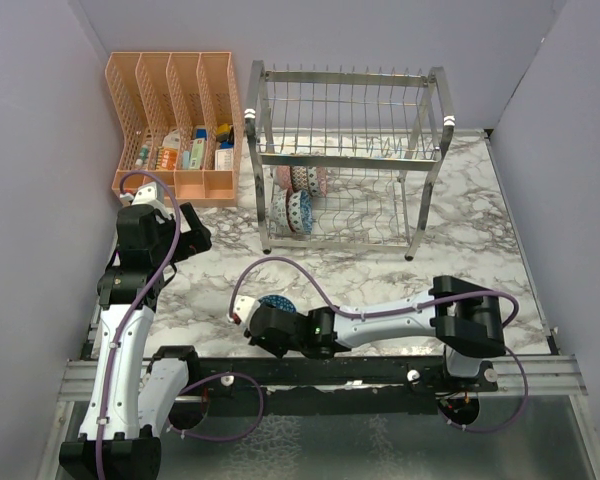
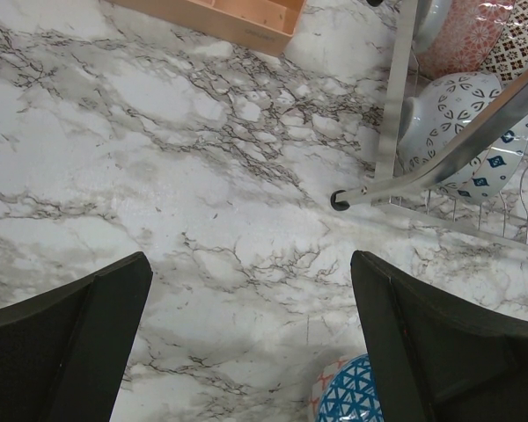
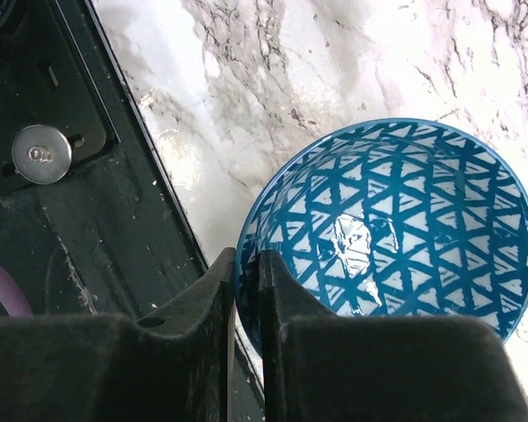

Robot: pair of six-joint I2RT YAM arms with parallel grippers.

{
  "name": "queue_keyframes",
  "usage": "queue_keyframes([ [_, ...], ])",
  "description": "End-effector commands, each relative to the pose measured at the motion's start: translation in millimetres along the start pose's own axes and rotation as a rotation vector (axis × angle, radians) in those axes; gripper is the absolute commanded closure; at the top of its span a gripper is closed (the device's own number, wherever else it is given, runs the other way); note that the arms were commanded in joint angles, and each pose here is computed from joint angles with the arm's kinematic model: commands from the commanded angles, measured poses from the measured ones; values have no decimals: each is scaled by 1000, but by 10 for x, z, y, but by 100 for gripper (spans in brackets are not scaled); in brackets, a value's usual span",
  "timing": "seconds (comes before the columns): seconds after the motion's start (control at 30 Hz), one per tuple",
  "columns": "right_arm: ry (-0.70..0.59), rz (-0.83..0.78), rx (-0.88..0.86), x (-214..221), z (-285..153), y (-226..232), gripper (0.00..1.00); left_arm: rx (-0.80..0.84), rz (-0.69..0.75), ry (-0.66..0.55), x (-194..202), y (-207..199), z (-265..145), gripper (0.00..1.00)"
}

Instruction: Load the bowls into the dish rack

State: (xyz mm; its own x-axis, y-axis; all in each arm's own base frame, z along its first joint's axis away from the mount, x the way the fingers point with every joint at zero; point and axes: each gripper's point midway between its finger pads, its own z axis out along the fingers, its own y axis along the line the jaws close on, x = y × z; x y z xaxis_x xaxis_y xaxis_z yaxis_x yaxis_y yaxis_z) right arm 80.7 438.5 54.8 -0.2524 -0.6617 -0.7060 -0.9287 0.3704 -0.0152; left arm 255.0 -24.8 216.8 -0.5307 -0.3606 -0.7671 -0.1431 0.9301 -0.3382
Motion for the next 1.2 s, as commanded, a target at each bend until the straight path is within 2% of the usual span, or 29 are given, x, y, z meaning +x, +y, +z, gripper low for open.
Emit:
queue_keyframes([
  [0.0,21,55,53,131,-108,-89,99,3,3,-28,-48,-2,-14,1],
  [0.17,-96,142,31,-144,-327,-161,99,3,0,-32,-63,-6,-22,1],
  [0.33,-219,297,-102,-391,-608,-346,99,11,-1,-35,-87,-28,-32,1],
  [0.57,-335,394,-288,-595,-938,-506,99,16,0,-48,-151,-57,-65,1],
  [0.93,-444,533,-433,-713,-1288,-991,99,6,8,-54,-179,-45,-94,1],
  [1.17,-506,589,-464,-807,-1401,-1285,99,0,13,-55,-183,-35,-111,1],
])
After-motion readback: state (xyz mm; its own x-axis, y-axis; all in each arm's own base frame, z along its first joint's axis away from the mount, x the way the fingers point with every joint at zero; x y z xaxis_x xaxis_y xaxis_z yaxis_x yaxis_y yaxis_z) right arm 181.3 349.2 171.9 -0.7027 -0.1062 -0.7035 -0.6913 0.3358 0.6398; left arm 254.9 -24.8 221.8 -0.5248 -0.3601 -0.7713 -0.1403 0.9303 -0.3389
